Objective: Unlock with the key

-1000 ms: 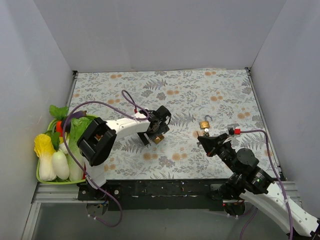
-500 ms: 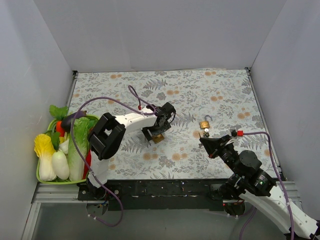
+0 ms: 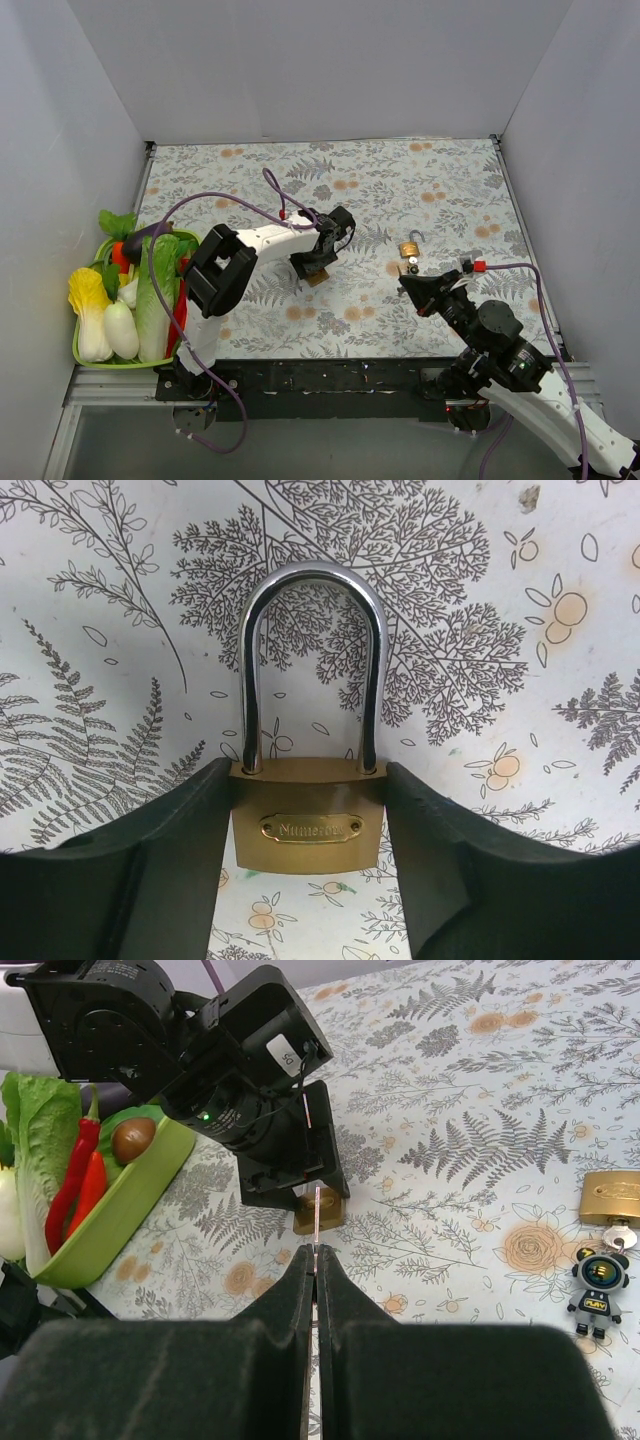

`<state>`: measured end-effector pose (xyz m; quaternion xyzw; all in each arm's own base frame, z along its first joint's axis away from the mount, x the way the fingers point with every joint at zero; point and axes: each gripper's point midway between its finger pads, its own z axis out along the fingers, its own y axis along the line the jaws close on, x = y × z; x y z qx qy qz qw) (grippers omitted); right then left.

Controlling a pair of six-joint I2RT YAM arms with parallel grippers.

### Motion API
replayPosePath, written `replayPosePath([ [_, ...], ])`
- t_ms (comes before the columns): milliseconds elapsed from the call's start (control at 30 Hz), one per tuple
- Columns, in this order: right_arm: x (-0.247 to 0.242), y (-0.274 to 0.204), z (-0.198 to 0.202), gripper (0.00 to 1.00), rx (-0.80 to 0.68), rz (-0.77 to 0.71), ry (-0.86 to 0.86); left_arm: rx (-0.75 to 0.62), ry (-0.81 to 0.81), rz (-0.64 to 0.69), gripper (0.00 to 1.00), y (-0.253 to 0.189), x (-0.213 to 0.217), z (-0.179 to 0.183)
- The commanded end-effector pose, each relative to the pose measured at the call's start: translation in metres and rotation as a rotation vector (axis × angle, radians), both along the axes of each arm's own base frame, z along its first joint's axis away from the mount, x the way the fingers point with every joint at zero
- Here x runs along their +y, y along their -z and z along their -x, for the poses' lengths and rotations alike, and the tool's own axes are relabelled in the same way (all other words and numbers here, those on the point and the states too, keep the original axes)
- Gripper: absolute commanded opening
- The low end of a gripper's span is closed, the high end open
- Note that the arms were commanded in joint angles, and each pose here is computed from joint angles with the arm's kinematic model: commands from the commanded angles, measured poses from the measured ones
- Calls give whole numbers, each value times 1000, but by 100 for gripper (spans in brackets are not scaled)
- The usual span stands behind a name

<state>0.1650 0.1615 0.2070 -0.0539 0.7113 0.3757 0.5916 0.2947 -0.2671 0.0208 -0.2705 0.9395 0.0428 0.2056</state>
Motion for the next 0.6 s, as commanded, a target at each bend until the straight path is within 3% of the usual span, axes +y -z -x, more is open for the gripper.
replayPosePath([
  [0, -1, -12, -3, 1, -17, -26, 18, 14, 26, -12, 41, 12, -1, 6],
  [133, 1, -8, -4, 1, -6, -13, 15, 6, 42, 26, 20, 9, -10, 6],
  [300, 4, -4, -6, 1, 9, 8, 7, -40, 43, 137, 19, -8, -23, 4],
  [567, 32, 2, -13, 1, 5, 28, -70, -192, 36, 418, 13, -74, -50, -3],
])
